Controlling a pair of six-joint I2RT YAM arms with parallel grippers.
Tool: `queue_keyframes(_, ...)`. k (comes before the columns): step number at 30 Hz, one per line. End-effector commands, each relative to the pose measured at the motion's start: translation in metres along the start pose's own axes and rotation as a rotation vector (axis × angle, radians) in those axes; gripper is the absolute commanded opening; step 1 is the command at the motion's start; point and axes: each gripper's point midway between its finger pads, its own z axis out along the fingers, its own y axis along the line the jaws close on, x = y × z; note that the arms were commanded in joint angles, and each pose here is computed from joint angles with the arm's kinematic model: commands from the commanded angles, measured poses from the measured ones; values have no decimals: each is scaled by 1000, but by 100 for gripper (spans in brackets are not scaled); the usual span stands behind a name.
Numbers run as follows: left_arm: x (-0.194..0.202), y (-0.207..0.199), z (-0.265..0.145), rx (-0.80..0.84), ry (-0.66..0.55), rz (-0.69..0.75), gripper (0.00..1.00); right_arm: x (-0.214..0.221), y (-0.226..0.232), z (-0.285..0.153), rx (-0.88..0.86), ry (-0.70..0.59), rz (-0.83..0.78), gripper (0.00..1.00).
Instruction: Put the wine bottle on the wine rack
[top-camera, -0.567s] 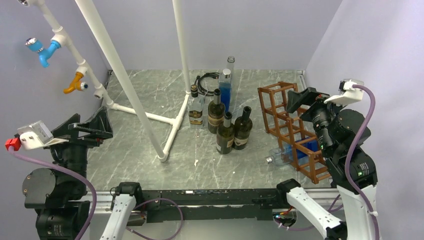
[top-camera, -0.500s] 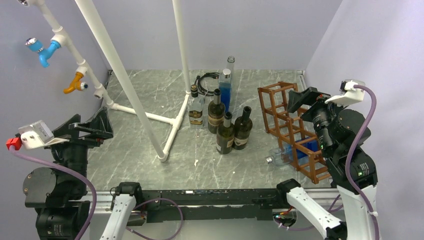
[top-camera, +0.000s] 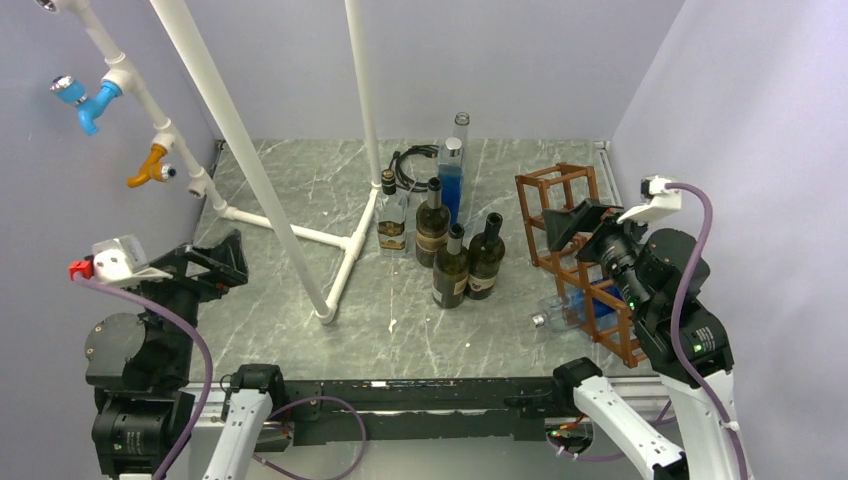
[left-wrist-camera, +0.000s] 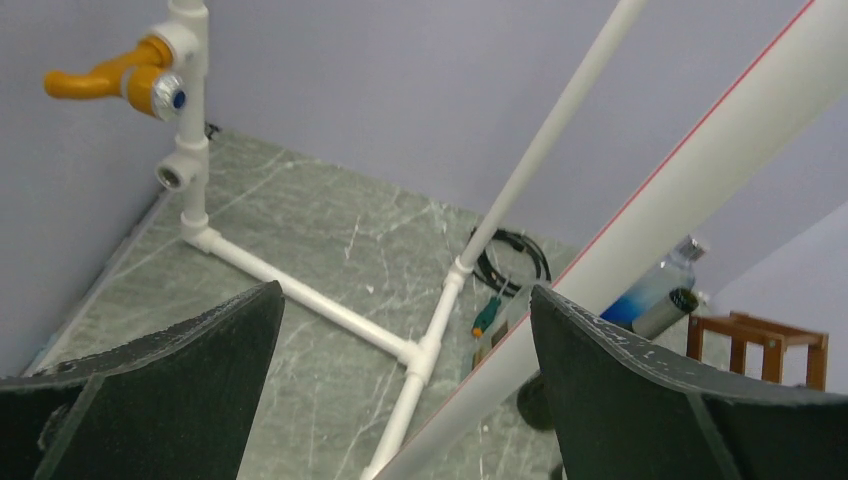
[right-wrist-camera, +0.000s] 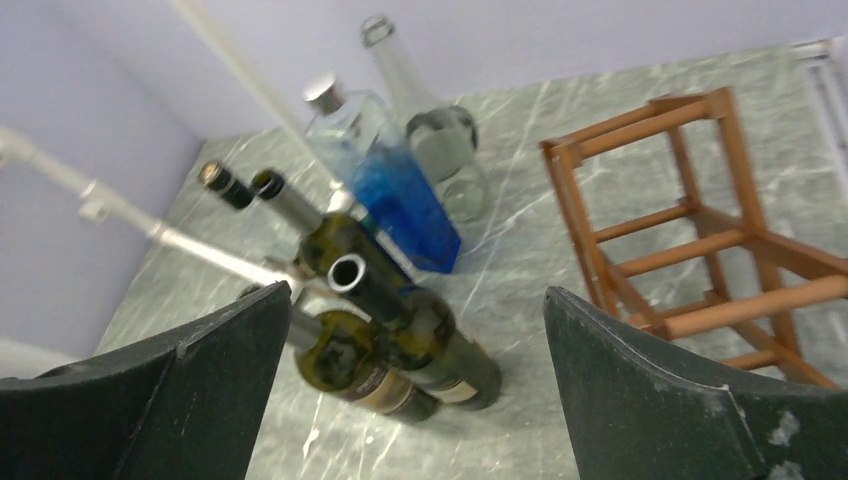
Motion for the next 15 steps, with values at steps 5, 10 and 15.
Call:
queue_keyframes(5, 38, -17, -9, 164, 114, 75, 99, 40, 52, 21, -299, 184, -28, 100)
queue_keyframes(10, 57, -27, -17, 265, 154, 110, 99, 66, 60, 34, -362, 273, -40, 100)
queue_keyframes(15, 74, -48, -21, 416, 213, 121, 99, 85, 61, 40, -367, 319, -54, 99)
